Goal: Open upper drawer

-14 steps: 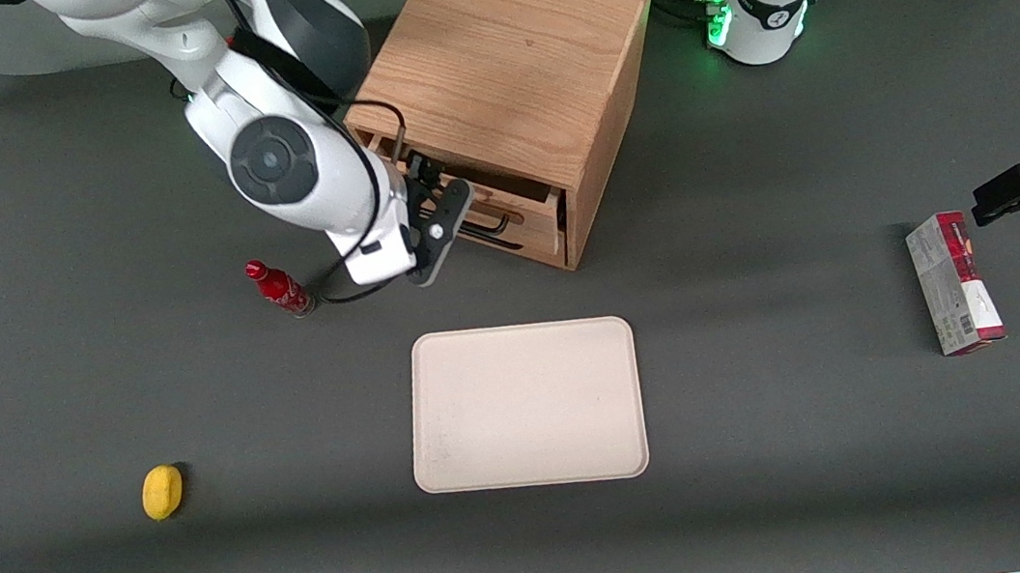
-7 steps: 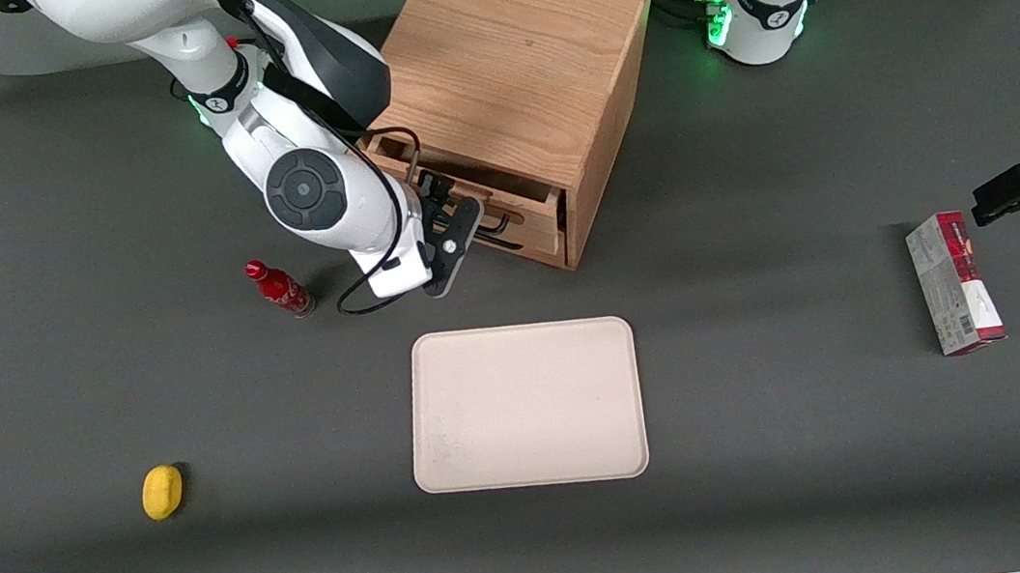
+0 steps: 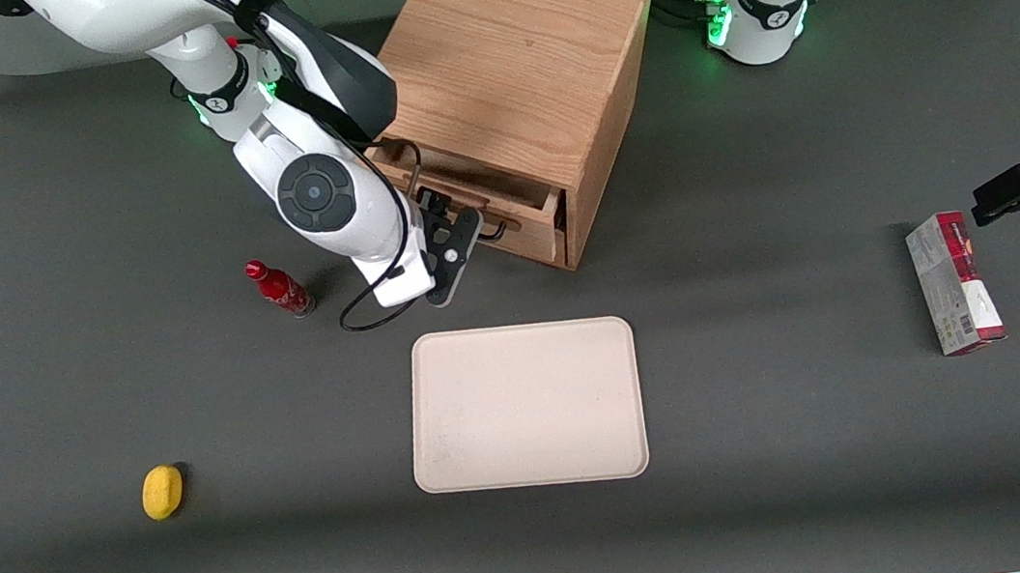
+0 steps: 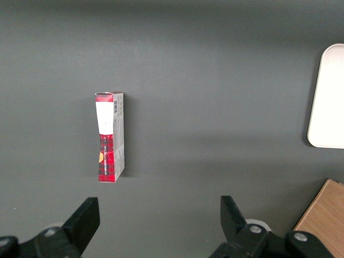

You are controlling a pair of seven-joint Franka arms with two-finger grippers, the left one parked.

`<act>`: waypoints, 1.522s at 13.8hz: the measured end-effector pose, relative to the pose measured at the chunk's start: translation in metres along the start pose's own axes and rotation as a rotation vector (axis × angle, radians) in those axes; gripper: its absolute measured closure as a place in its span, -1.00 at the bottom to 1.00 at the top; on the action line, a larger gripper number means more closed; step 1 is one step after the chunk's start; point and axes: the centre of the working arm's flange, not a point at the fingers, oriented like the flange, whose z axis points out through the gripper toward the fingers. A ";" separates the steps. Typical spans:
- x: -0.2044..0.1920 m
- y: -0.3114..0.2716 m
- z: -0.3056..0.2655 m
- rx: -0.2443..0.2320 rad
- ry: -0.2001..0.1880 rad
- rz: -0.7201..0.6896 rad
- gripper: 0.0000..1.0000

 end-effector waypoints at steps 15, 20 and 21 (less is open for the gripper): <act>-0.009 0.129 -0.030 -0.077 0.045 0.025 -1.00; -0.022 0.122 -0.113 -0.088 0.043 0.042 -1.00; -0.030 0.123 -0.135 -0.113 0.063 0.065 -1.00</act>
